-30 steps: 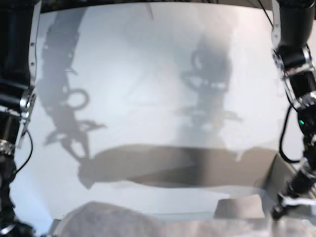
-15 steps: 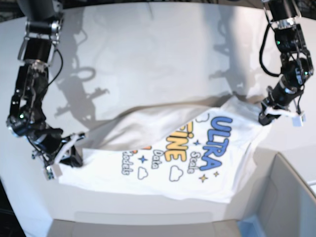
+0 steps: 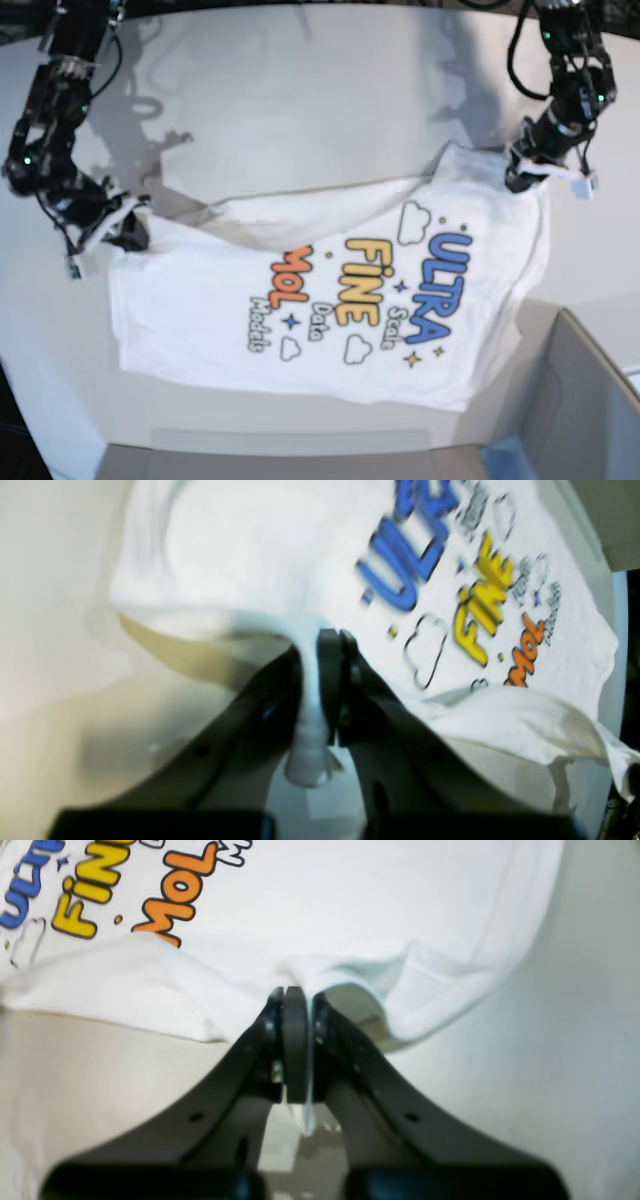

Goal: Layout the t-shirt on the table in an organized manner, then fold the t-shirt properly
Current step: 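Lay the shirt flat on the table, pulling both grippers apart, then drag the held shirt edge over the shirt body with both grippers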

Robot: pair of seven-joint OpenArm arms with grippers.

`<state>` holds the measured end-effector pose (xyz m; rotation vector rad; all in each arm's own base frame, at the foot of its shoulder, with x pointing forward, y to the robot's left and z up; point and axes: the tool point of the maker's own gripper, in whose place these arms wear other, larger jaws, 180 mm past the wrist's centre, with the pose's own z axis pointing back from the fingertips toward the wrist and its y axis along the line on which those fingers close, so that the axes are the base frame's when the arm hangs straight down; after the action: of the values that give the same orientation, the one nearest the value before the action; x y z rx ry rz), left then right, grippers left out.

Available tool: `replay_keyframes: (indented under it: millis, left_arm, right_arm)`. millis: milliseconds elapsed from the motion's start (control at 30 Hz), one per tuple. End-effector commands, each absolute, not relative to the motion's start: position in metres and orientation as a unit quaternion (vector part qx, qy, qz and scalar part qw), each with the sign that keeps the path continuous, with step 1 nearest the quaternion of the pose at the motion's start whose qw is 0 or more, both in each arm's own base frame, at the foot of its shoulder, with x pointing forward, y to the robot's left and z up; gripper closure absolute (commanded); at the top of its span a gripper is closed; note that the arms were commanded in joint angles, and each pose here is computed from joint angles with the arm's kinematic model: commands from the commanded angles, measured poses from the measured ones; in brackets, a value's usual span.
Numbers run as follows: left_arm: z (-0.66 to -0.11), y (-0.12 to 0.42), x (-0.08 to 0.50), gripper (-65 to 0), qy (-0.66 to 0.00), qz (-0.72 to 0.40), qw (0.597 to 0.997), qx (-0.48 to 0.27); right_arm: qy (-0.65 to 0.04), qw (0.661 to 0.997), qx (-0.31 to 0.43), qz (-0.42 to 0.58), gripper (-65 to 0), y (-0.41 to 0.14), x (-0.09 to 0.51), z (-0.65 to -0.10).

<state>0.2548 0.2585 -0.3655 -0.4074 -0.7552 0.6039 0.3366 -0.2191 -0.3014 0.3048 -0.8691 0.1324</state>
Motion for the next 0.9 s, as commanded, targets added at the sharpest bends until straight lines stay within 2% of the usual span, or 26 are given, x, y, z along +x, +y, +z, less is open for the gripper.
replay_keyframes:
  millis: [0,233,500,867]
  left_arm:
    - [-0.353,0.273,0.256,0.0,-0.385,0.288,0.858,-0.182]
    - [-0.374,0.285,0.215,0.0,-0.349,0.318,0.867,-0.16]
    - [-0.398,0.276,0.168,0.0,-0.299,0.335,0.881,-0.151]
    - [-0.385,0.259,0.145,0.0,-0.295,0.317,0.889,-0.15]
  right_arm:
    - [-0.45,0.883,0.12,0.055,0.0,-0.243,0.34,-0.281]
    - [-0.405,0.906,0.107,0.067,0.0,-0.242,0.295,-0.309]
    - [-0.387,0.912,0.089,0.104,0.0,-0.252,0.249,-0.324]
    - [-0.363,0.921,0.086,0.113,0.0,-0.258,0.221,-0.336]
